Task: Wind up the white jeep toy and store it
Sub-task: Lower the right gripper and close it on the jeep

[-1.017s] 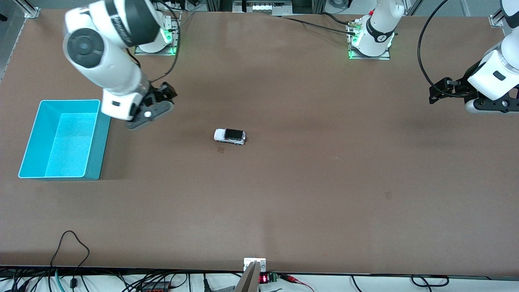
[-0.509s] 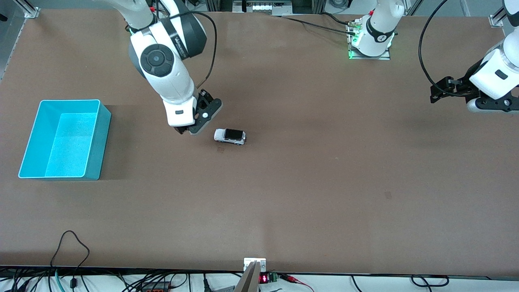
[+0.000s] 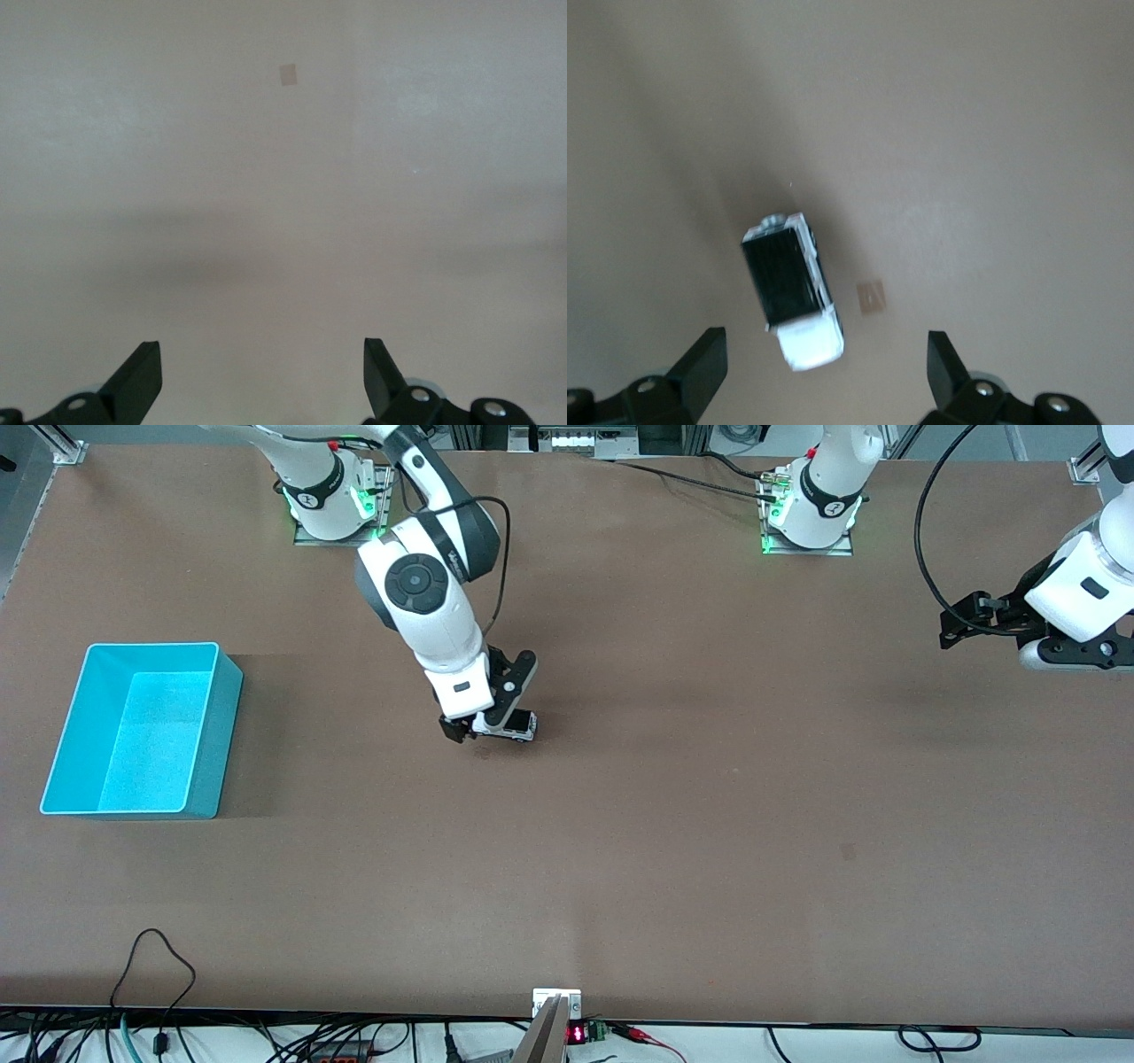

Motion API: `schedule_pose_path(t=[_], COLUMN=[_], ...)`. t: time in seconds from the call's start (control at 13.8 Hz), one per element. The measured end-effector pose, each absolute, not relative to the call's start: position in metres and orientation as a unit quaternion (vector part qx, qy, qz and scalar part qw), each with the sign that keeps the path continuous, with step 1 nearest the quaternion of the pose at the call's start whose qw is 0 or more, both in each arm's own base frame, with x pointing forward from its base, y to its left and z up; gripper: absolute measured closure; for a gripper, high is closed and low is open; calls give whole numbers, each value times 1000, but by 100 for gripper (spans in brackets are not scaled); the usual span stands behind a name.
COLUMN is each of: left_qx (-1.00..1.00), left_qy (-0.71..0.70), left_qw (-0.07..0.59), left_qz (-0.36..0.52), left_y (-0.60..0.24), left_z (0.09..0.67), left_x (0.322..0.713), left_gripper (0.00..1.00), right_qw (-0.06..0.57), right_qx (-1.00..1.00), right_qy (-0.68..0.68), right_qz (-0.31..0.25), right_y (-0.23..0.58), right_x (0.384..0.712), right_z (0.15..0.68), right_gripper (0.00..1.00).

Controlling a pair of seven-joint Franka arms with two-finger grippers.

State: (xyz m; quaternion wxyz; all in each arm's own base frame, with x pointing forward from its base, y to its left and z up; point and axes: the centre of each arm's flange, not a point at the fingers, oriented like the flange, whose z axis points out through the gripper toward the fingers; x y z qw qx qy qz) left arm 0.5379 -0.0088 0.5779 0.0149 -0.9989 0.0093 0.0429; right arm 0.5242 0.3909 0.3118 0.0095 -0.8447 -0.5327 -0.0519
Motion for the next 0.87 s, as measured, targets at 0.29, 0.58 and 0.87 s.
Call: schedule_pose_path(t=[0.29, 0.58, 0.87], left_qx=[-999, -999, -999], left_qy=[9, 9, 9], left_qw=[15, 15, 15], left_qz=[43, 44, 44], left_y=[-9, -9, -9], left_z=[578, 578, 578], left_x=[538, 538, 538], left_gripper=[0, 0, 0], right_qw=[10, 12, 15], right_qx=[-840, -836, -830], right_qy=[-538, -543, -551], right_qz=[-76, -76, -86], right_y=[388, 391, 395], right_x=[514, 508, 495], right_z=[254, 233, 223], right_gripper=[0, 0, 0])
